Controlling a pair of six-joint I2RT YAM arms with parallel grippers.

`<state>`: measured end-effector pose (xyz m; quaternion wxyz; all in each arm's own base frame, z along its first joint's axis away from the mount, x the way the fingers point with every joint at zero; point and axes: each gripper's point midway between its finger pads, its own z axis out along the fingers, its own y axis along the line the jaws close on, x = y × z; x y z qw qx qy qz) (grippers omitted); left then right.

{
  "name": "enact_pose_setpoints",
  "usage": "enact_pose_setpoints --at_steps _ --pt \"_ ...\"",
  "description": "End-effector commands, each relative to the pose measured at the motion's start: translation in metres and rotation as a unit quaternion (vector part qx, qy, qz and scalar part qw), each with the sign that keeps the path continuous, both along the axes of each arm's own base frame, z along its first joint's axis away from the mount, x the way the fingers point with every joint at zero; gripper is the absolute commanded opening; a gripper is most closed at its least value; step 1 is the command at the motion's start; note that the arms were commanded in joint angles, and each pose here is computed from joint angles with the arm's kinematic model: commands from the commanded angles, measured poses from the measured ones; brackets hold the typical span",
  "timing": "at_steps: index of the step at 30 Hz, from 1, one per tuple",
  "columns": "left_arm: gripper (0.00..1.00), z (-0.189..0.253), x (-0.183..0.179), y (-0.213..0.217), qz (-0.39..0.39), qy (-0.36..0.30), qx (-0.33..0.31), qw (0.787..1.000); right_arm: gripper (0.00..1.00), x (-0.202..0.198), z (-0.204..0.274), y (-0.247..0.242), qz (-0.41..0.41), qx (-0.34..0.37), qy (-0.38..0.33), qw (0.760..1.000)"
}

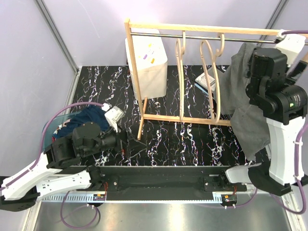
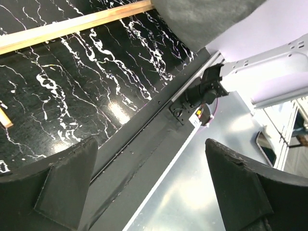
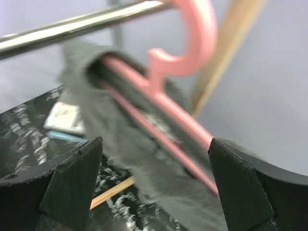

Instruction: Remove the shorts from the hanger

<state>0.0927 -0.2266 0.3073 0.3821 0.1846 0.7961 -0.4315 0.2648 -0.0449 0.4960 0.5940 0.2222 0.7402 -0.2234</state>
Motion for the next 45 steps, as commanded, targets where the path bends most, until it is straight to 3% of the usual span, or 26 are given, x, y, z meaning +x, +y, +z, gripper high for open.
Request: enact_pose_setpoints --at_steps 1,6,15,20,32,38,41,45 --pt "0.96 0.022 -0.010 0.014 -0.033 -0.050 0.005 0.998 0.97 -0.009 0.005 -0.034 -0.072 -0.004 -0.032 0.997" --pt "0.99 0.035 -0.005 0.035 -0.015 -0.085 0.028 0.996 0.97 0.002 -0.010 -0.044 -0.068 -0.007 -0.015 0.998" --pt "0.99 0.039 -0.007 0.039 -0.048 -0.122 0.071 0.989 0.94 -0.001 -0.038 -0.052 -0.062 -0.023 0.028 0.997" --pt "0.99 0.040 -0.003 0.043 -0.048 -0.140 0.089 0.985 0.88 0.002 -0.063 -0.029 0.002 0.030 0.043 0.999" --pt "0.99 0.032 -0.005 0.030 -0.055 -0.102 0.090 0.989 0.56 -0.013 -0.063 0.034 0.130 0.207 0.007 0.970" --pt "0.99 0.033 -0.004 0.036 -0.027 -0.087 0.070 0.993 0.48 0.000 -0.049 0.031 0.111 0.217 -0.034 0.969" --pt "0.99 0.035 -0.003 0.039 -0.017 -0.085 0.064 0.994 0.38 0.007 -0.046 0.019 0.074 0.210 -0.052 0.973" --pt "0.99 0.036 -0.002 0.042 -0.008 -0.085 0.064 0.994 0.17 0.015 -0.040 0.006 0.044 0.193 -0.090 0.976"
